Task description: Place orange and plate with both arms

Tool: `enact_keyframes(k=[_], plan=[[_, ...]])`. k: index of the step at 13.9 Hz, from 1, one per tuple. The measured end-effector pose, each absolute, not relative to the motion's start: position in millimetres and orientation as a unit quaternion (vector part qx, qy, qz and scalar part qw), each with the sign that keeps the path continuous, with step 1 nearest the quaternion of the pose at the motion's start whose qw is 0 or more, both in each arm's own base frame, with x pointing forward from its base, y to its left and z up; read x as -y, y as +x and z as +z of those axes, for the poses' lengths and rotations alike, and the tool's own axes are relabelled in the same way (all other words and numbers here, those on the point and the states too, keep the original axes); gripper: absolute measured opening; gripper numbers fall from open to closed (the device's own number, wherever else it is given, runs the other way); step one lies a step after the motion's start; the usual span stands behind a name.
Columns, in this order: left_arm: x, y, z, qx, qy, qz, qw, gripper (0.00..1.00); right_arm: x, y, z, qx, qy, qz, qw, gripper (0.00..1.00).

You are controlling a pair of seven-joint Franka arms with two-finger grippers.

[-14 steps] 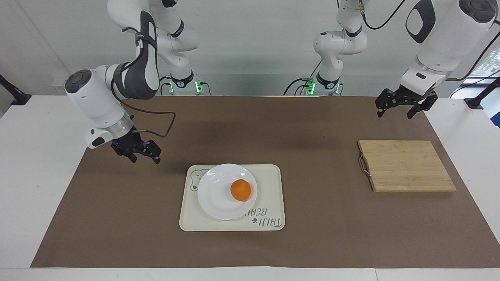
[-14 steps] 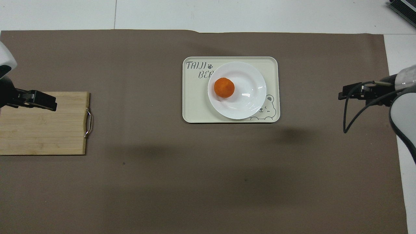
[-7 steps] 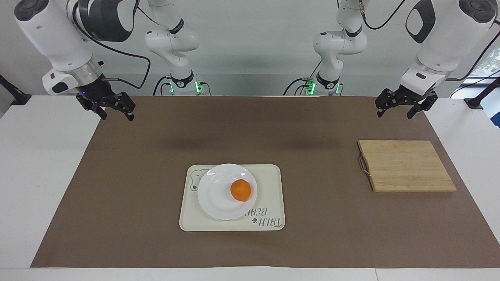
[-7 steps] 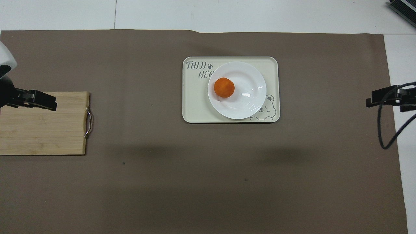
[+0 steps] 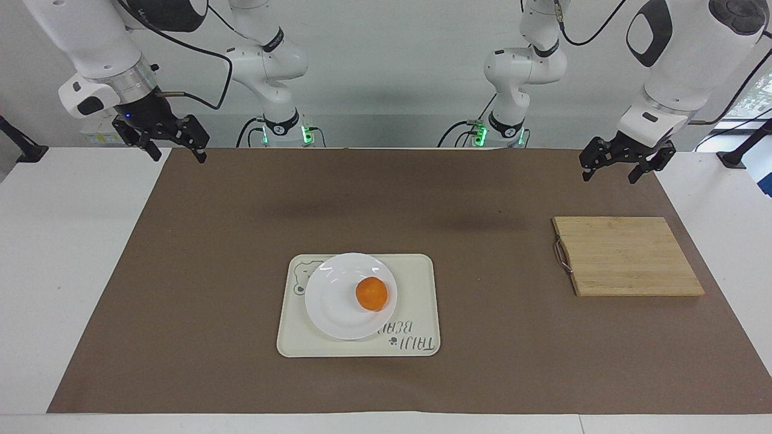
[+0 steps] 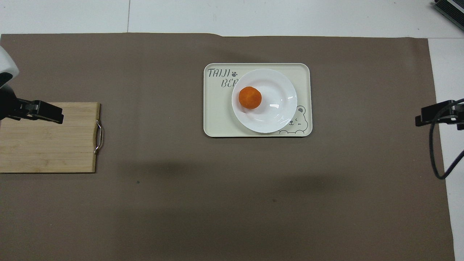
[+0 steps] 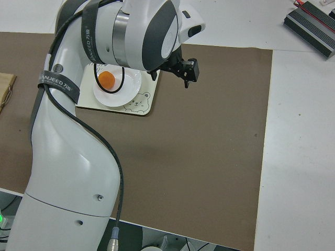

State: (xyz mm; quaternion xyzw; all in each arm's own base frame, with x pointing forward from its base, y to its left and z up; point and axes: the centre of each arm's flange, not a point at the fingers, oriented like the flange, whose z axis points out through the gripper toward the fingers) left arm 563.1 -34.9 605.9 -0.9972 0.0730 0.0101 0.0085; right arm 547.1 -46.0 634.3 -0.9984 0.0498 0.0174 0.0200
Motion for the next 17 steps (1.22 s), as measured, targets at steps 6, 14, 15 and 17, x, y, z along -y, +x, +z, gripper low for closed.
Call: enact_keyframes(k=[6,14,15,17], plan=[[34.9,563.1,605.9,-0.073,-0.997,0.01,0.009,1.0,41.8,544.0,632.2,-0.046,-0.999,0.02,0.021,1.0],[34.9,563.1,605.9,-0.073,-0.997,0.01,0.009,1.0,43.9,543.7,632.2,-0.047,-0.998,0.02,0.021,1.0],[34.9,563.1,605.9,-0.073,-0.997,0.01,0.009,1.0,46.4,543.5,632.2,-0.05,-0.998,0.02,0.021,1.0],[34.9,563.1,605.9,-0.073,-0.997,0.01,0.009,1.0,50.9,543.1,632.4,-0.054,-0.998,0.019,0.021,1.0]])
